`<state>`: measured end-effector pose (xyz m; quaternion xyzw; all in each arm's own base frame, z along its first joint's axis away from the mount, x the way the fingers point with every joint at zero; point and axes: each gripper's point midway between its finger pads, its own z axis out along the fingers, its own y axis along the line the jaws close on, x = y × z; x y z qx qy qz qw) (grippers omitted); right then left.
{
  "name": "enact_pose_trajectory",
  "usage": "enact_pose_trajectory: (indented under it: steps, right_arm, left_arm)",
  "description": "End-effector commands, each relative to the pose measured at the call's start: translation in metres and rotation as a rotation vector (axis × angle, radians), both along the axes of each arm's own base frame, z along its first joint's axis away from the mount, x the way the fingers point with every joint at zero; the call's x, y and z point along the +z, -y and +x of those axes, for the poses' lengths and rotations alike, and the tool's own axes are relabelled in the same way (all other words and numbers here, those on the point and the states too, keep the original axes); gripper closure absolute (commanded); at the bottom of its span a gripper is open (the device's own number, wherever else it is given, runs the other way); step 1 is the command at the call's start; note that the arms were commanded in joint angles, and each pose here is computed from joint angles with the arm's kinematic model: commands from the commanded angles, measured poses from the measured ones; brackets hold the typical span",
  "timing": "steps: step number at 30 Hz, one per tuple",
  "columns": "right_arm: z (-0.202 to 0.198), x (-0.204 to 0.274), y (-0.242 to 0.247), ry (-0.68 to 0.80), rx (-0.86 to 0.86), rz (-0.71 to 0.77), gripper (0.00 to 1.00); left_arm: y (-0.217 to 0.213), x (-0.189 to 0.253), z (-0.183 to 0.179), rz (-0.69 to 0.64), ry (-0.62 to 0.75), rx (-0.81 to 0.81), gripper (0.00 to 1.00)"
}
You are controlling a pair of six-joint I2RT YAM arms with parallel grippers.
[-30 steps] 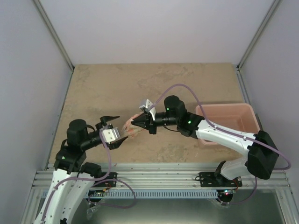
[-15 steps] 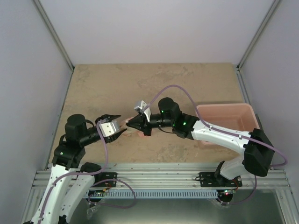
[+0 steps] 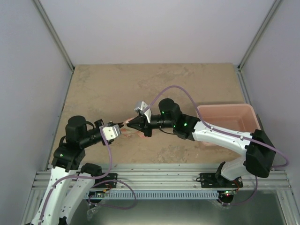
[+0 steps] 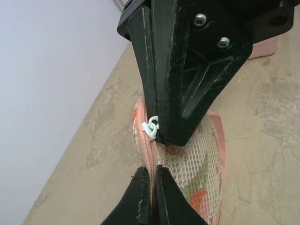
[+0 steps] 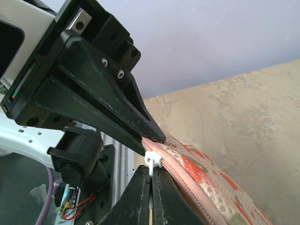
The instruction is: Unzip the laundry bag and remove the bra
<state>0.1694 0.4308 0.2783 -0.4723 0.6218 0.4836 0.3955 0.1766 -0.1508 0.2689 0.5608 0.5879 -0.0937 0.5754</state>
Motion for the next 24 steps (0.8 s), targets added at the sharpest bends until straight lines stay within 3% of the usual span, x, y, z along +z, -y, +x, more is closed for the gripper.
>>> enact_pose_trajectory:
  steps: [1, 17, 24]
  right_arm:
    - [0.003, 0.017, 0.007, 0.055, -0.025, 0.03, 0.99]
    - [0.072, -0.031, 0.096, -0.032, -0.291, -0.063, 0.99]
    - [0.071, -0.013, 0.104, -0.017, -0.257, -0.03, 1.0]
  left_arm:
    - [-0.002, -0.003, 0.002, 0.012, 0.017, 0.013, 1.0]
    - [-0.012, -0.001, 0.015, -0.021, 0.054, 0.117, 1.0]
    - [-0.012, 0.009, 0.022, -0.145, 0.004, 0.167, 1.0]
